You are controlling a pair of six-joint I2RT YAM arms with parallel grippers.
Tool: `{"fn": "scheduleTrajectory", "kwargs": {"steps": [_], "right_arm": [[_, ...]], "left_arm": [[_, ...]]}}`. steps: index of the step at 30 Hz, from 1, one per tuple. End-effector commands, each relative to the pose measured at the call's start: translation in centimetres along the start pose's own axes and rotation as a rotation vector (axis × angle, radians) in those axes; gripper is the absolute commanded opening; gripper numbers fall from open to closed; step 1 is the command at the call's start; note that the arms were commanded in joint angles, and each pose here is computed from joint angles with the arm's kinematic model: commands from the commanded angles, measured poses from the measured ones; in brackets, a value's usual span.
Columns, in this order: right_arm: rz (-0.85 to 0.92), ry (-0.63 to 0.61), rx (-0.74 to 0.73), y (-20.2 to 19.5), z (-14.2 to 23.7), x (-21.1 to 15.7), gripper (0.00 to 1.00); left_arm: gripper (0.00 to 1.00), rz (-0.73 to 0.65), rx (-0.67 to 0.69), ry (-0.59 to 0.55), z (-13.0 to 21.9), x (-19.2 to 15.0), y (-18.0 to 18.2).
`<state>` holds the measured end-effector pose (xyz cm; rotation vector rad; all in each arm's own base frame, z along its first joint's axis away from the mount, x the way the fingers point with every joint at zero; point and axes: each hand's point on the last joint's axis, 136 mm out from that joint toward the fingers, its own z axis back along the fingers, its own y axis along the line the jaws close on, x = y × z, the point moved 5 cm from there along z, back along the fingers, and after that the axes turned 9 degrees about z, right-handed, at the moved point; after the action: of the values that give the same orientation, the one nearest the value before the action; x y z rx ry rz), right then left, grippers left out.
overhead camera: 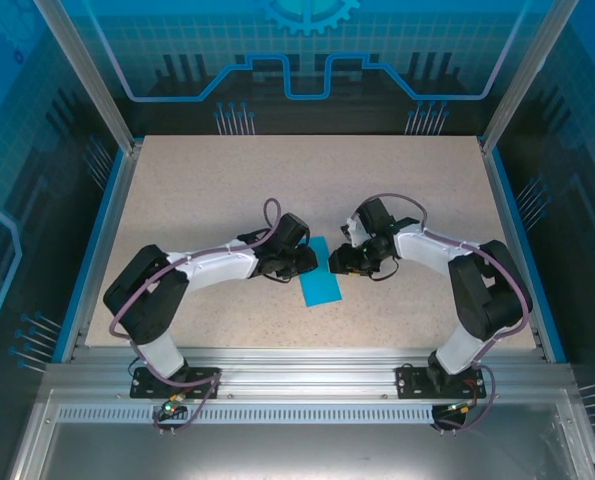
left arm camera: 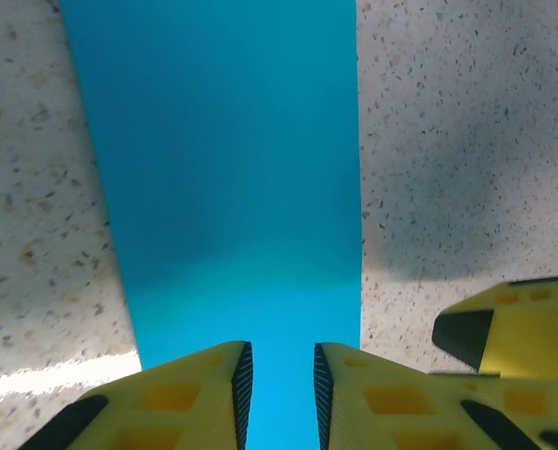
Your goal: Fold a paper plane with a square sheet of paper (pick it up from the middle)
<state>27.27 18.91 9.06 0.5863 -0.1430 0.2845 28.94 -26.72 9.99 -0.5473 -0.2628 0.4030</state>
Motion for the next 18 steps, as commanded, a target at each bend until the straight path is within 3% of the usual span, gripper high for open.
{"fn": "scheduleTrajectory", "kwargs": {"steps": [1, 18], "right_arm": [[-0.003, 0.006, 0.049, 0.0, -0.3, -0.6, 0.48], [-0.029, 0.03, 0.05, -0.6, -1.5, -1.3, 0.5]], "left_arm": [[0.27, -0.006, 0.048, 0.012, -0.7, 0.1, 0.5], [0.26, 0.009, 0.144, 0.052, -3.2, -0.8, 3.4]]}}
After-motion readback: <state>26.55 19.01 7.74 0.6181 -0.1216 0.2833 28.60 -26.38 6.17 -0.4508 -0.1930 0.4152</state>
